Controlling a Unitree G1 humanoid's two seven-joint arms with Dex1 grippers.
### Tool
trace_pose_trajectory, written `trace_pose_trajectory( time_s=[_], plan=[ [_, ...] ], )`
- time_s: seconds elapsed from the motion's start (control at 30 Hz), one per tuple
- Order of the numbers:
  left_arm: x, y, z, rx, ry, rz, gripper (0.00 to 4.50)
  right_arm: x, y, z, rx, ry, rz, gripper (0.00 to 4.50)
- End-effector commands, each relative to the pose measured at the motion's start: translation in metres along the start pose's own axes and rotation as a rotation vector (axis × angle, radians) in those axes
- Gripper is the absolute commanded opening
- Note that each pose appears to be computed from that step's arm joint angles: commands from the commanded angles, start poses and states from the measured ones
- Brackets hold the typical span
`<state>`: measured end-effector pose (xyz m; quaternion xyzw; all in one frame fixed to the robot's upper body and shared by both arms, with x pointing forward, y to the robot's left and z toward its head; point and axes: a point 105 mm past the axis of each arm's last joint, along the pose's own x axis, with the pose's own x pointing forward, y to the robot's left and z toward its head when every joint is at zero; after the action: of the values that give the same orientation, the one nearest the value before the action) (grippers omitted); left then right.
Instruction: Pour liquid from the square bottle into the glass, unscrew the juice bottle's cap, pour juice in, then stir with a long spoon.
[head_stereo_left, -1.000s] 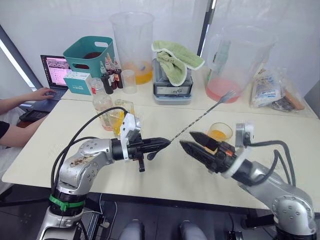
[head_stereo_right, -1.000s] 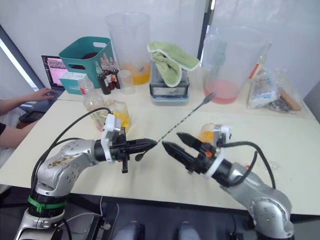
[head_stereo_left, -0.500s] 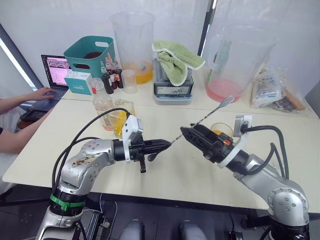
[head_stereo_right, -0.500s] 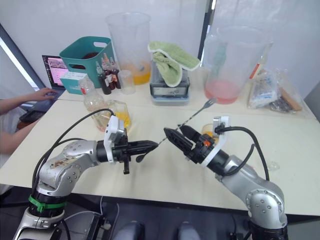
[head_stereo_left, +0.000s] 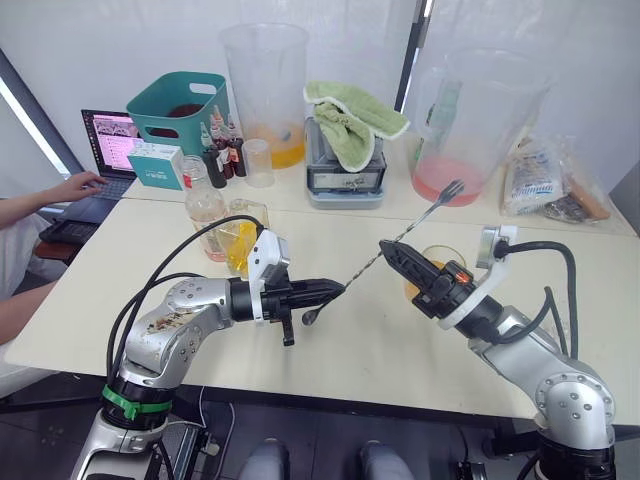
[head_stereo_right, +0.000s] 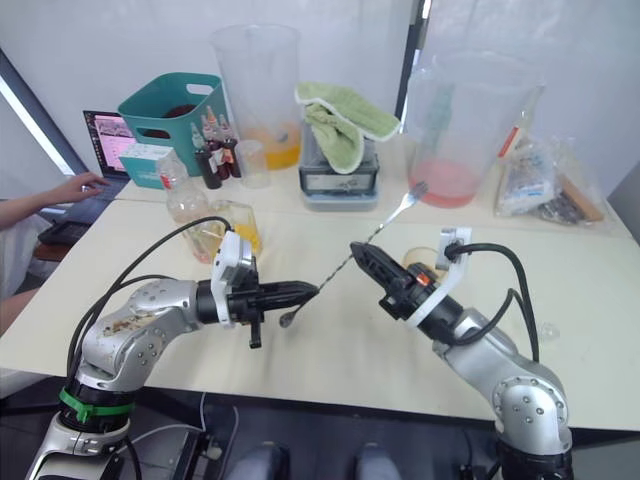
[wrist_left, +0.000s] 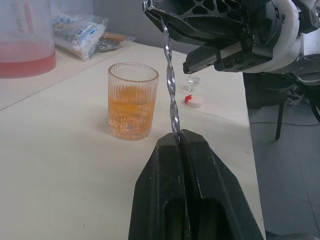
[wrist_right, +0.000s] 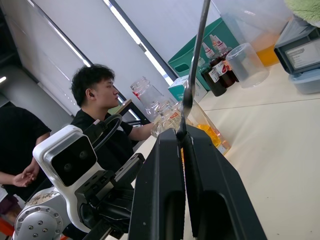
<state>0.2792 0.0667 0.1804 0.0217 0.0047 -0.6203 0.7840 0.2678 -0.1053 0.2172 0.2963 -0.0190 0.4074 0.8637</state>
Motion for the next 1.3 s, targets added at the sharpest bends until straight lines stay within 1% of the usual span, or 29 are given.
trace_pose_trajectory(
  time_s=[0.03,0.13,0.2,0.33,0.4,0.5,0.6,0.63,0.77,0.8,1.0,1.1,1.3],
  plan=[
    [0.000,-0.002,0.011,0.061,-0.013,-0.013,0.00,-0.003,0.004,0.015,-0.040,-0.061,0.010,0.04],
    [0.000,-0.001,0.011,0.076,-0.011,-0.003,0.00,-0.003,0.004,0.015,-0.044,-0.066,0.015,0.04],
    [-0.001,-0.002,0.008,0.027,0.007,-0.016,0.00,-0.003,0.004,0.015,-0.047,-0.068,0.014,0.04],
    [-0.002,0.000,0.015,0.010,-0.023,-0.009,0.00,-0.003,0.004,0.016,-0.056,-0.080,0.012,0.04],
    [-0.003,0.003,0.018,0.016,-0.032,0.007,0.67,-0.003,0.004,0.018,-0.061,-0.090,0.011,0.00],
    [-0.003,0.000,0.023,-0.004,-0.059,-0.021,1.60,-0.004,0.005,0.023,-0.070,-0.108,0.016,0.00],
    [-0.004,-0.002,0.025,-0.004,-0.072,-0.032,2.60,-0.005,0.005,0.028,-0.084,-0.129,0.008,0.00],
    [-0.005,-0.002,0.025,0.000,-0.074,-0.033,2.99,-0.006,0.004,0.029,-0.088,-0.134,0.004,0.00],
    [-0.013,0.003,0.027,0.018,-0.092,0.007,4.30,-0.009,0.004,0.045,-0.130,-0.175,-0.016,0.00],
    [-0.015,0.005,0.028,0.014,-0.092,0.017,4.48,-0.011,0.003,0.048,-0.144,-0.181,-0.023,0.00],
    [-0.020,0.011,0.024,0.018,-0.084,0.074,4.48,-0.019,0.001,0.062,-0.207,-0.190,-0.056,0.00],
    [-0.019,0.010,0.022,0.019,-0.082,0.071,4.48,-0.021,-0.001,0.065,-0.217,-0.190,-0.074,0.00],
    [-0.016,0.009,0.017,0.014,-0.065,0.056,4.48,-0.021,0.004,0.069,-0.254,-0.185,-0.084,0.00]
  ],
)
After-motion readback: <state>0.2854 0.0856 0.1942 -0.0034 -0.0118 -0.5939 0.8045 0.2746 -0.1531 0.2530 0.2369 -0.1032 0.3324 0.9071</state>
